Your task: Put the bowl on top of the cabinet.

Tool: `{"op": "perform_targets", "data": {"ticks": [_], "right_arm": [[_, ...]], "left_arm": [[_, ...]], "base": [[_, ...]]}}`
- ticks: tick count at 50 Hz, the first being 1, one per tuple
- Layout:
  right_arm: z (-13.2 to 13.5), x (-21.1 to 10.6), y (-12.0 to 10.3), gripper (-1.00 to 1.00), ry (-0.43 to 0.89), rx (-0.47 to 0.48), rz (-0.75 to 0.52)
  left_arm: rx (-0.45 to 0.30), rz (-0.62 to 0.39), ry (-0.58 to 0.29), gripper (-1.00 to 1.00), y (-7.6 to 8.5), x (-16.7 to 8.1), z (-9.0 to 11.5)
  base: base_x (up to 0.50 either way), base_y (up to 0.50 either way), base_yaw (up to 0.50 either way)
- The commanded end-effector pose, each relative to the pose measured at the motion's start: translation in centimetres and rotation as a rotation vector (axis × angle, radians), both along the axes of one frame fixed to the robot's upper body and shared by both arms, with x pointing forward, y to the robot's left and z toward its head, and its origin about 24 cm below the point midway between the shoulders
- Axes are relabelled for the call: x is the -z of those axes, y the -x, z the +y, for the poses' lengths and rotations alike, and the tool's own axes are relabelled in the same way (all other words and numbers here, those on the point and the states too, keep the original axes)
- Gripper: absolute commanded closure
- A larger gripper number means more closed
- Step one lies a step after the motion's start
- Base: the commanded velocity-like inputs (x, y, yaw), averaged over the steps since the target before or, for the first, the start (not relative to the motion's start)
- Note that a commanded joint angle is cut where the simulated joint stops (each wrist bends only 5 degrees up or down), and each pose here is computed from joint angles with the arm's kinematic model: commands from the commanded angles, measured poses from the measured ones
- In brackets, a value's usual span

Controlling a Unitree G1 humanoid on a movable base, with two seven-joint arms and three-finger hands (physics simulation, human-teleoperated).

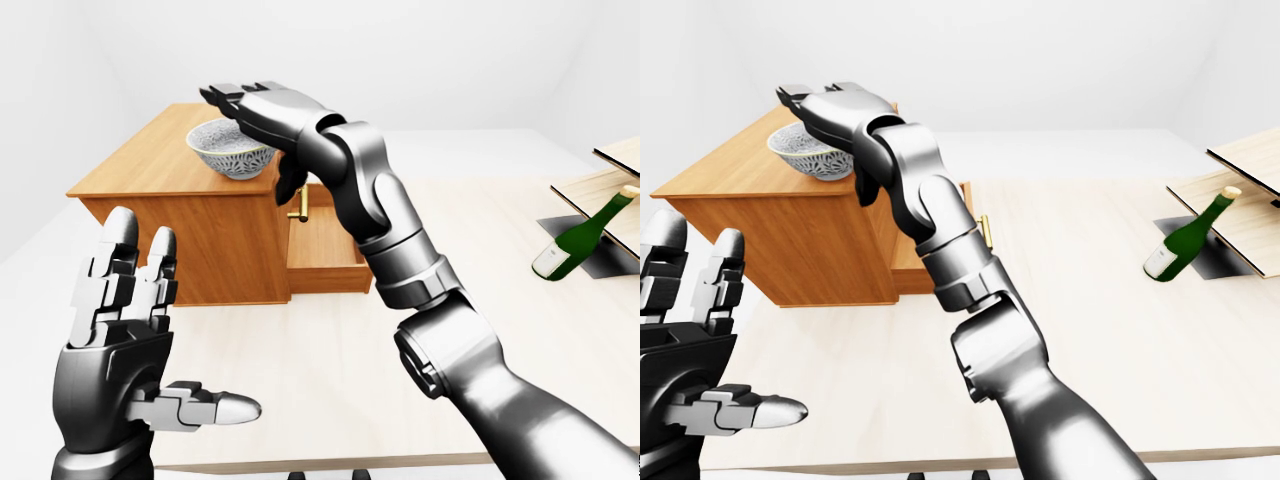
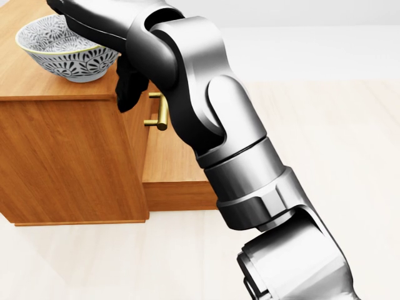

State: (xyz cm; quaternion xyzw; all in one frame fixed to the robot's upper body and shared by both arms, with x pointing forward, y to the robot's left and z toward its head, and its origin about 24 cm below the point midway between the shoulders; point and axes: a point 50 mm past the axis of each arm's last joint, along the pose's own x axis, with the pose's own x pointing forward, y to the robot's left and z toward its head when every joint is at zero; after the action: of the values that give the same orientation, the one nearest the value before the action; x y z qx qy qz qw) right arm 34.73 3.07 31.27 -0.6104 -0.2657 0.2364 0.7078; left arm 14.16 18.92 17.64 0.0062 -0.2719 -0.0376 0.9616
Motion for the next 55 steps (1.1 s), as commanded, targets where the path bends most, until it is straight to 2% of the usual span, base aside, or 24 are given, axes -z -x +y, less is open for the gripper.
{"op": "perform_targets", "data": {"ticks": [1, 8, 13, 21, 37, 47, 49, 53, 55], "right_arm": [[-0.6, 1.5, -0.6, -1.00, 0.029, 0.027, 0.077], [-0.9, -1.8, 0.2, -1.00, -0.010, 0.028, 0.039], [-1.9, -6.4, 1.9, -1.00, -0.092, 0.012, -0.083], [-3.5, -9.9, 4.9, -1.00, -0.157, -0.017, -0.266], [-8.3, -13.1, 10.4, -1.00, -0.228, 0.040, -0.605], [-11.3, -12.9, 13.9, -1.00, -0.248, 0.142, -0.810], [-11.7, -12.7, 14.3, -1.00, -0.247, 0.150, -0.829], [-13.4, -13.3, 14.7, -1.00, -0.239, 0.239, -0.882], [-14.0, -13.9, 15.2, -1.00, -0.249, 0.239, -0.902]], "left_arm": [[0.004, 0.005, -0.002, -1.00, 0.0, 0.1, -0.1], [0.003, 0.001, -0.001, -1.00, 0.0, 0.0, -0.1], [0.003, 0.001, -0.001, -1.00, 0.2, 0.0, -0.1], [0.002, -0.002, -0.003, -1.00, 0.3, -0.1, -0.1], [0.012, 0.024, -0.009, -1.00, 0.2, 0.3, -0.5], [0.017, 0.033, -0.008, -1.00, 0.3, 0.3, -0.7], [0.017, 0.029, -0.008, -1.00, 0.3, 0.3, -0.7], [0.021, 0.040, -0.007, -1.00, 0.3, 0.5, -0.8], [0.020, 0.037, -0.008, -1.00, 0.3, 0.4, -0.8]], "base": [[0.00, 0.00, 0.00], [0.00, 0.00, 0.00], [0.00, 0.00, 0.00], [0.00, 0.00, 0.00], [0.00, 0.00, 0.00], [0.00, 0.00, 0.00], [0.00, 0.00, 0.00], [0.00, 0.00, 0.00], [0.00, 0.00, 0.00]]}}
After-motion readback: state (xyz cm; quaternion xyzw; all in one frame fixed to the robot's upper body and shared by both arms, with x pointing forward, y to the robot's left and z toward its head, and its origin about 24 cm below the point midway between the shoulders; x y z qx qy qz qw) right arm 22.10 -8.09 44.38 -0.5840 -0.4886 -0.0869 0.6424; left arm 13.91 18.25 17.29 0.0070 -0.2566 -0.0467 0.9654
